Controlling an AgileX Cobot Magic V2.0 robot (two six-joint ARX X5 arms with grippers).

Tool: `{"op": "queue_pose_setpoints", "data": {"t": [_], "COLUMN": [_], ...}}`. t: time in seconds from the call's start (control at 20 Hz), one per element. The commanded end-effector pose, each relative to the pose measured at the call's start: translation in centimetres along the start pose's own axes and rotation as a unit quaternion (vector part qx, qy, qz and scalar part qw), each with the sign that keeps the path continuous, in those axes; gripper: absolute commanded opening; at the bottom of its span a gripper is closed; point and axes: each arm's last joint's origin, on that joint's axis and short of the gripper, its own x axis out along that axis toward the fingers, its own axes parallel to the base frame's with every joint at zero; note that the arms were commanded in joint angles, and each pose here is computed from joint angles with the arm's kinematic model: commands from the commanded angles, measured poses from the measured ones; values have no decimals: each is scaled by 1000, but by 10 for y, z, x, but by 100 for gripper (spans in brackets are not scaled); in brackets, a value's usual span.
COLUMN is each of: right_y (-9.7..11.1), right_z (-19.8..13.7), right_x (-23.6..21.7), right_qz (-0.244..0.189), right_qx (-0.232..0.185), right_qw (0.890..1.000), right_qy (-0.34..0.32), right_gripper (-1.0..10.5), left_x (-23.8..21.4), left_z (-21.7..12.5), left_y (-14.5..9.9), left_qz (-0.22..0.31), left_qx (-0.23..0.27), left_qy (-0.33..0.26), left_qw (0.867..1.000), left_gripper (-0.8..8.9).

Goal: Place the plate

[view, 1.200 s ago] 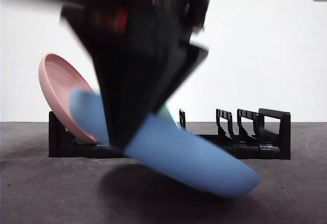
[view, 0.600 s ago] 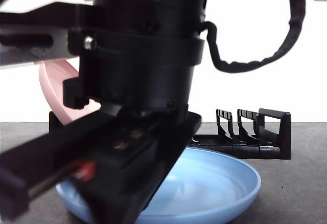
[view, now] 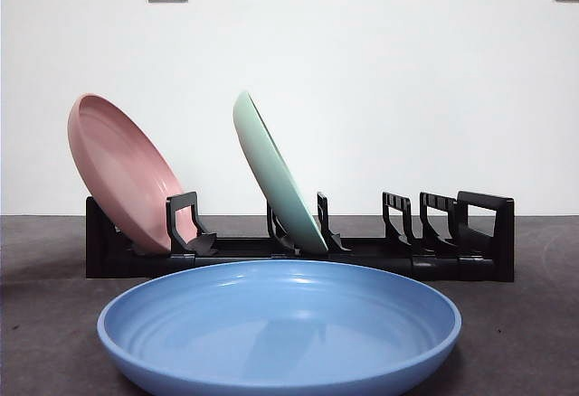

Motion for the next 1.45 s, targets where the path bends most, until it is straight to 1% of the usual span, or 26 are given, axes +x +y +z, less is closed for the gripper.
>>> {"op": "queue_pose_setpoints", "data": {"t": [0.05, 0.15, 0.35, 0.5, 0.6, 0.7, 0.75, 0.8, 0.85, 0.95, 1.0, 1.15, 1.3, 1.45], "right_y": [-6, -13, -21, -21, -22, -22, -22, -22, -22, -22, -22, -22, -22, -23], "right_z": [5, 3, -2, -2, -2, -3, -3, -4, -4, -4, -4, -5, -5, -5], "right_x": [-17, -25, -27, -27, -27, -27, -27, -27, -27, -27, -27, -27, -27, -27], "right_qz": [-1, -23, -75, -87, -87, -88, -89, -89, -91, -92, -92, -94, -94, -111], "right_qx": [27, 36, 39, 38, 38, 37, 37, 38, 38, 38, 38, 38, 38, 37], "right_qw": [999, 998, 996, 995, 995, 995, 995, 995, 995, 995, 995, 995, 995, 993], "right_qy": [-31, -38, -20, -20, -18, -15, -13, -11, -11, -10, -9, -8, -8, -12], "right_gripper": [288, 288, 288, 288, 288, 288, 288, 288, 288, 288, 288, 288, 288, 288], "left_x": [10, 27, 71, 99, 113, 122, 123, 124, 124, 123, 123, 123, 115, 96], "left_z": [26, 46, 75, 85, 86, 87, 88, 89, 90, 91, 91, 92, 97, 107], "left_y": [-13, -24, -36, -36, -33, -32, -32, -32, -32, -33, -33, -33, -36, -43], "left_qz": [30, 66, 133, 183, 205, 207, 206, 204, 202, 201, 201, 202, 210, 221], "left_qx": [4, 20, 39, 41, 42, 42, 42, 44, 44, 45, 47, 56, 60, 71], "left_qy": [-5, 1, 19, 30, 39, 43, 40, 36, 30, 26, 26, 26, 14, 2], "left_qw": [1000, 998, 990, 982, 977, 976, 977, 977, 978, 978, 978, 978, 976, 973], "left_gripper": [303, 302, 302, 302, 302, 300, 272, 220, 145, 42, 11, 11, 11, 11]}}
